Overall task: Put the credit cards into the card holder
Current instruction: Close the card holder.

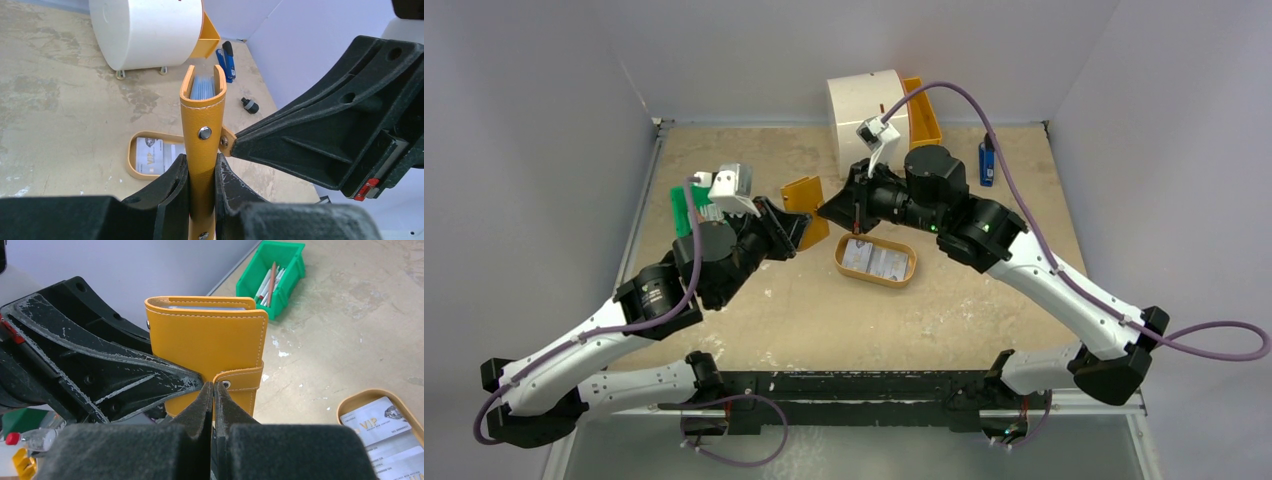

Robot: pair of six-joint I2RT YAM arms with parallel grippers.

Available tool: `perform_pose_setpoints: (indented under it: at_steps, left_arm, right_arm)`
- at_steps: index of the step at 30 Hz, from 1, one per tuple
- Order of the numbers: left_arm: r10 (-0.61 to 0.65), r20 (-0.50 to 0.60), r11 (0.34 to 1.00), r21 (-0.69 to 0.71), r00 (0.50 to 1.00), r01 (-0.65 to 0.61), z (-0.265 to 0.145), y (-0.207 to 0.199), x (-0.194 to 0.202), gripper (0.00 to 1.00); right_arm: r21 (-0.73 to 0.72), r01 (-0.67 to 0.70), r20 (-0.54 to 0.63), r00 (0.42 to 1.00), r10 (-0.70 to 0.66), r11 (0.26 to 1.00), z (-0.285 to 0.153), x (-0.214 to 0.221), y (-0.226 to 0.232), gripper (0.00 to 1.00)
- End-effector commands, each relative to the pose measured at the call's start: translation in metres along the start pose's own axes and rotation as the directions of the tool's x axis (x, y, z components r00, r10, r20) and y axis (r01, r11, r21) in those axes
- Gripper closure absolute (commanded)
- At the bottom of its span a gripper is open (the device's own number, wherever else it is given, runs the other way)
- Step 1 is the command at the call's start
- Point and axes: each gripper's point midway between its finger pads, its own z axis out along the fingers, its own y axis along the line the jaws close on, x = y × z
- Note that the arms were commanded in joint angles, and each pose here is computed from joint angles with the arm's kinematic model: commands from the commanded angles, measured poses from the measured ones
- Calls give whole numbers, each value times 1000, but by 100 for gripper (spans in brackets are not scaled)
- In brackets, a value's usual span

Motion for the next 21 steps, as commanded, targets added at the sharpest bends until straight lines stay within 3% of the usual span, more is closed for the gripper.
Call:
perform_pose_setpoints:
  at_steps: [1, 21]
  left_arm:
    - [-4, 37, 998, 59, 999, 2, -3, -16, -19, 100]
    - [-36, 3, 969, 245, 999, 34, -19, -46, -20, 100]
  right_arm:
    - [-137, 42, 41, 998, -37, 990, -8, -16, 32, 100]
    - [-129, 40, 24, 999, -38, 991, 2, -14, 26, 100]
